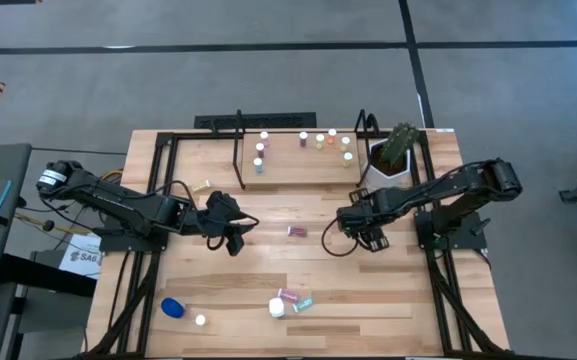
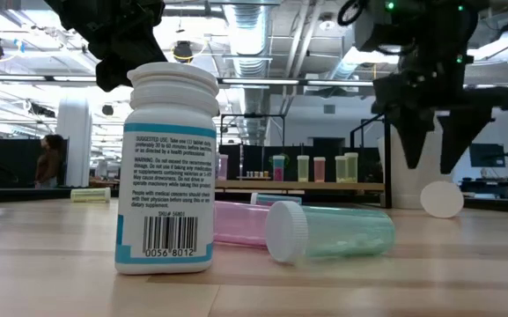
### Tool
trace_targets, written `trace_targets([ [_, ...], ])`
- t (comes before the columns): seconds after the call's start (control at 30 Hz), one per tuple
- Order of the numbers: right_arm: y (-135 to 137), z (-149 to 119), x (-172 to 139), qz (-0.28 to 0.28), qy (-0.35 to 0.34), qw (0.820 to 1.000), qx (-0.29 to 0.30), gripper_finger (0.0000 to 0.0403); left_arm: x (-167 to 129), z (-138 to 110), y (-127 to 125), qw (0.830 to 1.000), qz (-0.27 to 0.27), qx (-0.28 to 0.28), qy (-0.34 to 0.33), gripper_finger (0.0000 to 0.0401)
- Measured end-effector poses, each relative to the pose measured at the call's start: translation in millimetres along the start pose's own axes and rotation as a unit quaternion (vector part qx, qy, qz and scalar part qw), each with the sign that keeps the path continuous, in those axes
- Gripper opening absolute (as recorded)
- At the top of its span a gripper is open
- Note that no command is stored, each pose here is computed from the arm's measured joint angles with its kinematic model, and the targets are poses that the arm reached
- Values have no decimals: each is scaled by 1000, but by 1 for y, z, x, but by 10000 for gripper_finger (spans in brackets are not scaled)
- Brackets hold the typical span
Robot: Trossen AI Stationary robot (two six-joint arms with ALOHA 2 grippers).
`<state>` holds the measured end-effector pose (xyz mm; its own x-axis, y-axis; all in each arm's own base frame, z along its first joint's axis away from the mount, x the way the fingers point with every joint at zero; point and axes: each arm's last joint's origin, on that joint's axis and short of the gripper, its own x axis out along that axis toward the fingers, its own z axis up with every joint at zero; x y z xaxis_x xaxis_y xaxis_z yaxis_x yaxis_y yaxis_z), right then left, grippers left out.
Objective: Pick and place medicine bottles onto shelf by color
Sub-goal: Put the orange pill bottle on the shelf
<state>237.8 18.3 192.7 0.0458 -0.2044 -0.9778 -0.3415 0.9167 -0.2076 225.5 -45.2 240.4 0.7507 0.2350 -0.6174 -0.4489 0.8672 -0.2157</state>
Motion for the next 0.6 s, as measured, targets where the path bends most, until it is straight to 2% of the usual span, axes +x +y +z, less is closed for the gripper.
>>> trace_targets([
  [0.1, 3, -4, 6, 4, 14, 999, -29, 261, 0, 0, 0, 1000, 0, 0, 0, 168],
  [0.47, 11, -15, 24, 37, 22, 997, -65, 261, 0, 0, 0, 1000, 5, -12, -6, 168],
  [0.6, 13, -17, 35, 33, 10, 998, -58, 261, 0, 1, 0, 1000, 6, -15, -7, 168],
])
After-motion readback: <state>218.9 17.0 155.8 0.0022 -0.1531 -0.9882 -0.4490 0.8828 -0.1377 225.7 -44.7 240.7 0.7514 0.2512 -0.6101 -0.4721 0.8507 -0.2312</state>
